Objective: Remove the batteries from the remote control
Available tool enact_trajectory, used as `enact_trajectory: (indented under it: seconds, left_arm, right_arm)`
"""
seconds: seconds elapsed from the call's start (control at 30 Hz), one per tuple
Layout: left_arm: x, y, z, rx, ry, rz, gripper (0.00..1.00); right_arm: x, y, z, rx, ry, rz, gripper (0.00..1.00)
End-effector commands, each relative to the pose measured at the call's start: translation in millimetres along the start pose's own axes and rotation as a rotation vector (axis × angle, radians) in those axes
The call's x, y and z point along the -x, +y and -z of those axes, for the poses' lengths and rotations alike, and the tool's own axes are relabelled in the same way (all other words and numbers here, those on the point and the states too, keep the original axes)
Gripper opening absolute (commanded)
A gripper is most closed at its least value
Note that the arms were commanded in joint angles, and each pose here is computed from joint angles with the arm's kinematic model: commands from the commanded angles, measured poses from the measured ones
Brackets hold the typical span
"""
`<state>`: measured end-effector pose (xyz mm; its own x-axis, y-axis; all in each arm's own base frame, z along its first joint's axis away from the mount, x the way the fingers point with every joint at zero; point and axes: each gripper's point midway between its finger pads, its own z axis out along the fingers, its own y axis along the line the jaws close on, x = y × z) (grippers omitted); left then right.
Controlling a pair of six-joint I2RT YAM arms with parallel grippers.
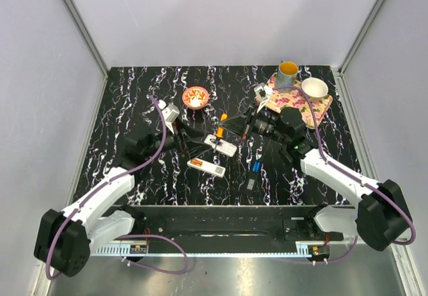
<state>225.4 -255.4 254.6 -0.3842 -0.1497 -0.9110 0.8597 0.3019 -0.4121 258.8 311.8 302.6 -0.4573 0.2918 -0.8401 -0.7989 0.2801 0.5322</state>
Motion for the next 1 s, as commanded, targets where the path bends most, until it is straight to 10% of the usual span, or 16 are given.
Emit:
enact_trajectory:
  seconds: [0.0,0.47,0.97]
  left_arm:
    - [-32.8,45.9,22.4,0.250,0.035,0.033,0.86]
    - [-128.4,118.2,83.9,0.764,0.200,0.250,0.93]
    - [-143.3,156.1,54.6,0.789,0.326,0.325,0.93]
  right_arm:
    - [-10.7,-41.9,6.0,-0.200,0.006,0.029,0.00]
    - [-42.5,-99.2,20.0,-0.439,0.067,-0.035,0.00]
    - [-46.6,-92.6,24.6,-0.424,0.080,-0.051,0.00]
